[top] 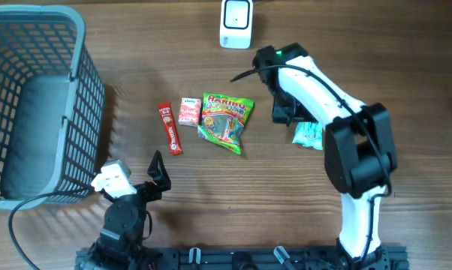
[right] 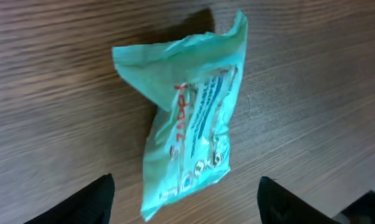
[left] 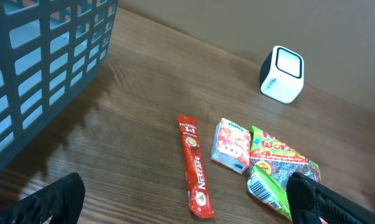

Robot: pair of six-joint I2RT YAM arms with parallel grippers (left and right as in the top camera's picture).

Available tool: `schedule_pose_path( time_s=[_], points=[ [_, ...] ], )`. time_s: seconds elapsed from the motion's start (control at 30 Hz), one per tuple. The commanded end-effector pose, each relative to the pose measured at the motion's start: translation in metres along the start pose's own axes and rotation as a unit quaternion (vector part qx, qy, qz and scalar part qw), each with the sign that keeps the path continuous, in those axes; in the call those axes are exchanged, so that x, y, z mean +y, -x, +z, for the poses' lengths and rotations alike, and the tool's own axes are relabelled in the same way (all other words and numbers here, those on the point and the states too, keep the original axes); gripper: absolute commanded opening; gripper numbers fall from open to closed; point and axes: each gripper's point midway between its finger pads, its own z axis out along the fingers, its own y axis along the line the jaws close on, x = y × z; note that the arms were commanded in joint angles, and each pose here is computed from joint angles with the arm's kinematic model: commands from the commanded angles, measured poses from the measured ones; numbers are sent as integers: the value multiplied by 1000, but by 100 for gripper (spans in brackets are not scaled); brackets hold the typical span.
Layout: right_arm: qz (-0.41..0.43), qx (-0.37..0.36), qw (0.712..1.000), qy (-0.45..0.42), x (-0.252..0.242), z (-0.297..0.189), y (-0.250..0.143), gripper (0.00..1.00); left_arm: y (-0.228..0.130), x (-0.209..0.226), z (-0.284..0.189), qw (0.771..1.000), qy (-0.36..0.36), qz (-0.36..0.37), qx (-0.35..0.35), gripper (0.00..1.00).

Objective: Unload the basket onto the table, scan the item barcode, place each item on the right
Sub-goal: 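Grasp the mint-green Zappy wipes pack with the right gripper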

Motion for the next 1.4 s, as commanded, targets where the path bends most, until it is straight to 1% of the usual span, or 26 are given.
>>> schedule_pose_path(
  time_s=[0.0, 0.07, 0.13, 0.23, 0.33, 0.37, 0.43, 0.5, 0.6, 0.63, 0.67, 0.7, 0.73, 0.77, 0.8, 0.83, 0.9, 0.93, 0.97, 1.0, 1.1, 1.17, 1.2, 1.23, 1.37],
  points=[
    [31, -20, 998, -57, -7, 17, 11, 71, 0, 1, 0, 1000, 3, -7, -4, 100],
    [35, -24, 996, -72, -9, 23, 13, 69, 0, 1, 0, 1000, 3, -7, -4, 100],
    [34, -20, 996, -77, -6, 33, 11, 60, 0, 1, 0, 1000, 3, -7, -4, 100],
    [50, -27, 994, -96, -8, 55, 4, 60, 0, 1, 0, 1000, 3, -7, -4, 100],
    [40, -20, 992, -116, -12, 83, -14, 60, 0, 1, 0, 1000, 3, -7, -4, 100],
    [37, -20, 992, -123, -14, 86, -17, 50, 0, 1, 0, 1000, 3, -7, -4, 100],
    [34, -26, 990, -135, -19, 81, -14, 20, 0, 1, 0, 1000, 3, -7, -4, 100],
    [34, -22, 991, -131, -19, 69, -9, 4, 0, 1, 0, 1000, 3, -7, -4, 100],
    [36, -15, 991, -129, -26, 34, 2, 4, 0, 1, 0, 1000, 3, -7, -4, 100],
    [32, 0, 994, -101, -23, 13, 3, 4, 0, 1, 0, 1000, 3, -7, -4, 100],
    [3, 18, 999, -49, -11, -2, 2, 4, 0, 1, 0, 1000, 3, -7, -4, 100],
    [-83, 48, 992, 83, 24, -29, -5, 4, 0, 1, 0, 1000, 3, -7, -4, 100],
    [-171, 68, 955, 233, 60, -63, -20, 4, 0, 1, 0, 1000, 3, -7, -4, 100],
    [-249, 78, 883, 390, 88, -110, -40, 4, 0, 1, 0, 1000, 3, -7, -4, 100],
    [-301, 88, 782, 538, 98, -166, -65, 4, 0, 1, 0, 1000, 3, -7, -4, 100],
    [-316, 91, 732, 597, 97, -189, -75, 4, 0, 1, 0, 1000, 3, -7, -4, 100],
    [-333, 77, 679, 650, 100, -211, -80, 4, 0, 1, 0, 1000, 3, -7, -4, 100],
    [-343, 63, 647, 678, 102, -224, -82, 4, 0, 1, 0, 1000, 3, -7, -4, 100],
    [-346, 54, 623, 699, 102, -233, -83, 4, 0, 1, 0, 1000, 3, -7, -4, 100],
    [-336, 58, 607, 718, 101, -243, -84, 4, 0, 1, 0, 1000, 3, -7, -4, 100],
    [-286, 83, 518, 802, 92, -288, -84, 4, 0, 1, 0, 1000, 3, -7, -4, 100],
    [-263, 92, 479, 832, 86, -306, -81, 4, 0, 1, 0, 1000, 3, -7, -4, 100],
    [-260, 91, 471, 838, 85, -309, -80, 4, 0, 1, 0, 1000, 3, -7, -4, 100],
    [-260, 91, 469, 839, 85, -309, -80, 4, 0, 1, 0, 1000, 3, -7, -4, 100],
    [-255, 99, 472, 838, 85, -309, -80, 4, 0, 1, 0, 1000, 3, -7, -4, 100]
  ],
)
